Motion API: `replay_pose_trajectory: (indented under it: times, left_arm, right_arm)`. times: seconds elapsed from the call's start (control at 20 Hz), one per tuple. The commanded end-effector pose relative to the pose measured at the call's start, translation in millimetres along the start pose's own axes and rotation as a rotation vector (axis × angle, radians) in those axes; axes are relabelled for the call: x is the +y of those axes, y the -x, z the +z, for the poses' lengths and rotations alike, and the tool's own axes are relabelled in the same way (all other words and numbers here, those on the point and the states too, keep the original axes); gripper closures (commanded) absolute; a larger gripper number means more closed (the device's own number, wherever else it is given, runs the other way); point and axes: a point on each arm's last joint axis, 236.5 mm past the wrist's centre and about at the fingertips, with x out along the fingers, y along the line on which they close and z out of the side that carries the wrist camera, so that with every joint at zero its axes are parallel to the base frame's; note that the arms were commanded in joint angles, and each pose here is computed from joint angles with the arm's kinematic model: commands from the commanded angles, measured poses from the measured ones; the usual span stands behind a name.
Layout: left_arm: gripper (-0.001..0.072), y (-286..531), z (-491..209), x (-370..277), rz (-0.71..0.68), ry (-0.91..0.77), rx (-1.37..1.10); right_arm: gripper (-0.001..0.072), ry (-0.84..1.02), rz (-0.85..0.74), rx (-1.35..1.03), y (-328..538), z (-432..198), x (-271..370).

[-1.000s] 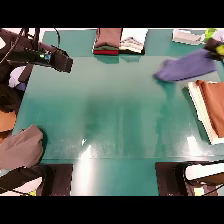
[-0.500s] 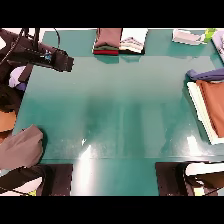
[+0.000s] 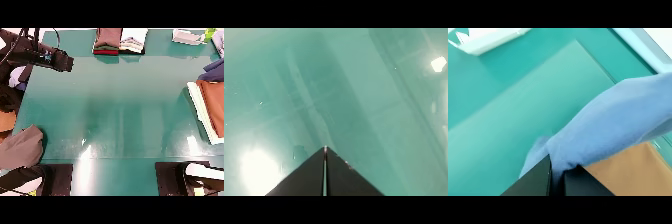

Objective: Fold the shirts.

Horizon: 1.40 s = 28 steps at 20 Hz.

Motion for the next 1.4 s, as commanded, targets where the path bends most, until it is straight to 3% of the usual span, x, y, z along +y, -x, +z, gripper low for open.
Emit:
replay_pose_trajectory:
  times: [0.0,0.4,0.65,0.8,0.85,1.0,1.15,1.35]
  left_arm:
    - [0.0680,-0.3,-0.3,0.0,0.000,-0.001,0.001]
    - [0.0680,-0.2,-5.2,-0.2,-0.001,-0.020,0.022]
    - [0.0680,-0.2,-6.4,-0.3,-0.001,-0.020,0.027]
    - [0.0679,-0.2,-6.4,-0.3,-0.001,-0.020,0.027]
    - [0.0679,-0.2,-6.3,-0.3,-0.001,-0.020,0.027]
    - [0.0680,-0.2,-5.9,-0.3,-0.001,-0.019,0.025]
    - [0.0679,-0.2,-5.9,-0.3,-0.001,-0.019,0.025]
    - [0.0679,-0.2,3.8,0.5,0.002,-0.019,-0.016]
  right_arm:
    - [0.0693,0.023,-0.057,0.110,20.5,-25.5,-23.5]
    - [0.0693,-0.006,-0.375,0.456,18.9,-153.0,-156.2]
    - [0.0666,-0.004,-0.462,0.524,23.7,-222.7,-198.7]
    - [0.0252,-0.050,-0.488,0.545,29.7,-242.8,-214.2]
    - [0.0209,-0.068,-0.491,0.541,31.6,-242.5,-217.0]
    - [0.0207,-0.095,-0.356,0.426,23.0,-206.0,-179.3]
    - [0.0208,-0.047,-0.026,0.309,10.1,-163.9,-65.4]
    - [0.0208,0.194,0.301,0.315,13.6,-188.8,85.3]
